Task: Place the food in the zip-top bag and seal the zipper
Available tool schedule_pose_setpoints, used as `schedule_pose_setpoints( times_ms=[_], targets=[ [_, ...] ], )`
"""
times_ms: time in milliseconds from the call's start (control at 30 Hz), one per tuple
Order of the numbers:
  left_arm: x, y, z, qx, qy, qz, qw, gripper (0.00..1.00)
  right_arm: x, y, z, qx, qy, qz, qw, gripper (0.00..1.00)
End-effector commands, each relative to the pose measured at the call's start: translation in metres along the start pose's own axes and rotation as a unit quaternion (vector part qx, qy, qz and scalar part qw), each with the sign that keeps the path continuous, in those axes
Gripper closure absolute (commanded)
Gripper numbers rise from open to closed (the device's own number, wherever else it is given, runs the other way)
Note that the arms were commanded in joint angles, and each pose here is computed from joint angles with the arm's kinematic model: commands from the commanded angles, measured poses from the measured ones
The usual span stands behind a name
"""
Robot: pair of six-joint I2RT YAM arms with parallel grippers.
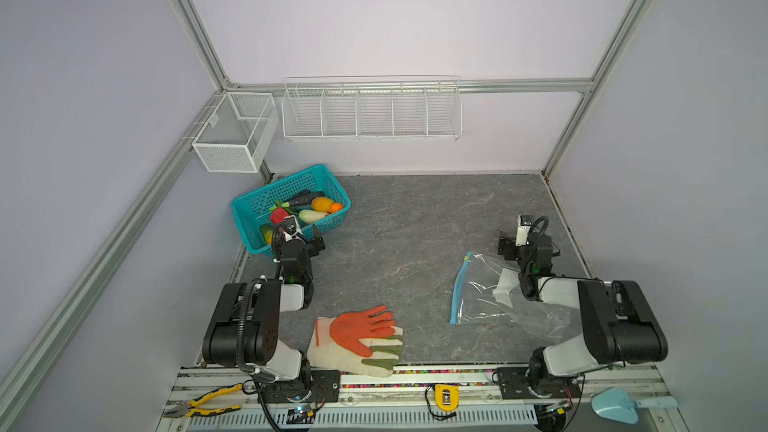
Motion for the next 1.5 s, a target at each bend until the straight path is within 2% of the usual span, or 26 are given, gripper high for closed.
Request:
schedule_pose_setpoints(
  times_ms=[0,1467],
  targets=[
    [-0.0025,0.0007,0.0114,-0.001,0.024,-0.002,1.0,0.01,-0.0018,-0.0001,-0.0047,-0.001,-0.009,-0.008,1.0,0.11],
    [-0.0025,0.0007,0.0114,-0.001,0.024,-0.002,1.0,0.01,0.0011,0.0001,-0.0047,-0.003,-0.016,-0.011,1.0,0.11]
  ],
)
Point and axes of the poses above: each gripper's point midway between its finger pads, its own x axis back along the fingers, its own y axis along the line the jaws close on, z = x × y, the point moved 4 cm from there along x, back along the fingers, and after that the axes turned 8 degrees about x, right-handed, at the moved point
